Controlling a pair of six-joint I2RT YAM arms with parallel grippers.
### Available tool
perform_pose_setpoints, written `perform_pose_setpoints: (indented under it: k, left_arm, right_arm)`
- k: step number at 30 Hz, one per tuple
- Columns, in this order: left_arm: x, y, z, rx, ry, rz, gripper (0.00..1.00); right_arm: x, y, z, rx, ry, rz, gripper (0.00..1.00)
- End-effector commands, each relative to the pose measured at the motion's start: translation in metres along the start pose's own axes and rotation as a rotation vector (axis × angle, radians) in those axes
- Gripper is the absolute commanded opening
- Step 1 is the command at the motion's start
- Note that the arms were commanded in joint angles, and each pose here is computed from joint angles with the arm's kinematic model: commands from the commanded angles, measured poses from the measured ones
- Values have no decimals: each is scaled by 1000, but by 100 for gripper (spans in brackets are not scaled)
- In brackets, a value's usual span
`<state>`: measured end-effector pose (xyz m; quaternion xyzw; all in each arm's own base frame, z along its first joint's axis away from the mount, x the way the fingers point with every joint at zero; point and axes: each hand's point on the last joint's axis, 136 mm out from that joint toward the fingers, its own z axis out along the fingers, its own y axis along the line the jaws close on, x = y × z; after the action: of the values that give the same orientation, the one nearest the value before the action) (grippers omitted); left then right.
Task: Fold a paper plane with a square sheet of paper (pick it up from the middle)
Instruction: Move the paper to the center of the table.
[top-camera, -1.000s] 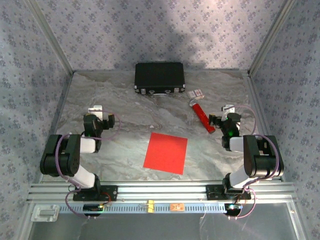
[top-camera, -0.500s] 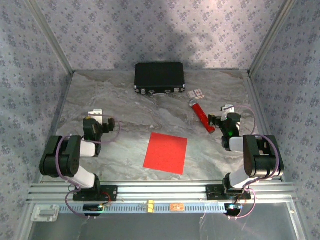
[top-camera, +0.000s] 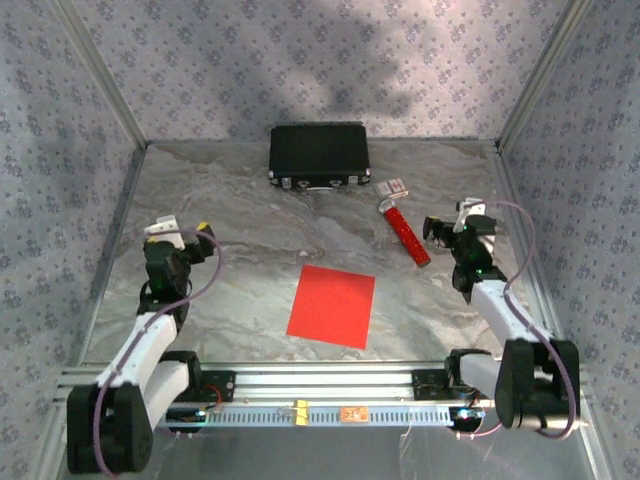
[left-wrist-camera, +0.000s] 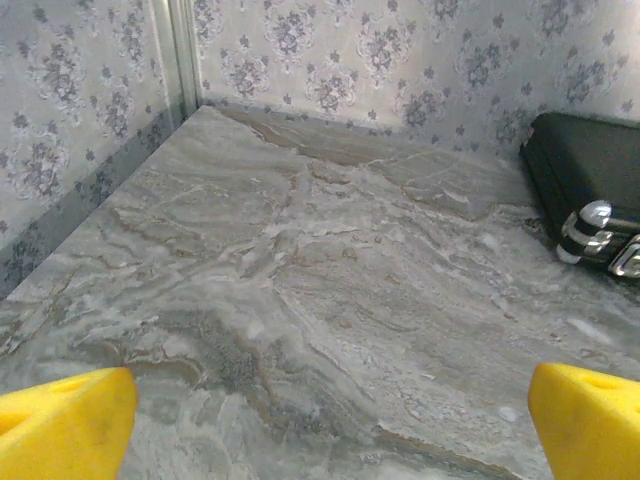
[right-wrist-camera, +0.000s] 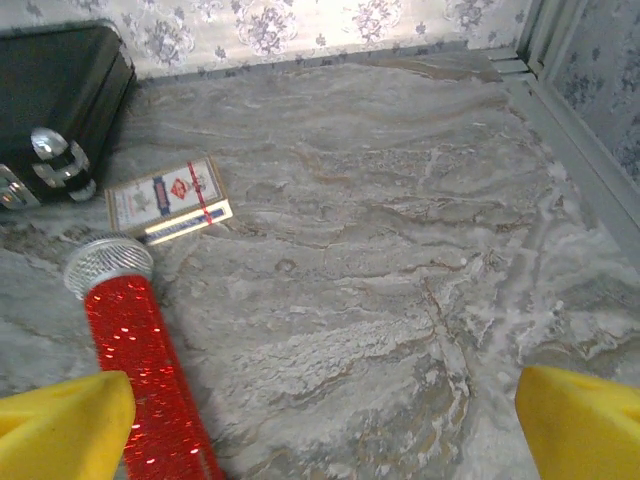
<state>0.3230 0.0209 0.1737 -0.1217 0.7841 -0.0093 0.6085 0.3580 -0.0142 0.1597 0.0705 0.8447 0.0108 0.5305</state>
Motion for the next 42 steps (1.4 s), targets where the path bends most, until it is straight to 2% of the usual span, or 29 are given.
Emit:
perform_pose_setpoints:
  k: [1,6,8,11,14,18,19,23,27,29,31,37,42]
  left_arm:
    - [11,5,-15,-24,92,-180,100]
    - [21,-20,-27,107,220,-349,100]
    - [27,-35,-28,182,289,-387,100]
    - [36,-54,-26,267,401,-449,100]
    - [42,-68,-22,324,488,-445,100]
    - [54,-57,-17,234,587,-407,100]
    - [55,-54,-17,210,605,-408,100]
    - [58,-46,-18,161,650,-455,100]
    - [50,-35,-26,187,587,-503,100]
    - [50,-23,-28,162,531,-582,100]
    - [50,-23,-30,195,505,-636,100]
    - [64,-33,-32,234,619,-657,100]
    - [66,-40,-32,266,673,-662,100]
  right_arm:
    - [41,-2,-28,32,263,235,99]
    - [60,64,-60,-352,404,419,99]
    - [69,87,-70,-446,468,465,94]
    - [88,117,-85,-498,569,411,91]
    - [110,147,-96,-544,651,312,88]
    - [138,186,-106,-601,769,212,81]
    - [144,194,-107,-604,794,187,77]
    - [168,211,-105,-589,870,125,72]
    - [186,219,-99,-559,923,125,69]
    - [193,218,-95,-536,941,130,69]
    - [202,216,-91,-507,961,136,69]
    - [221,211,-81,-440,1009,141,68]
    - [231,214,-71,-409,1038,127,65]
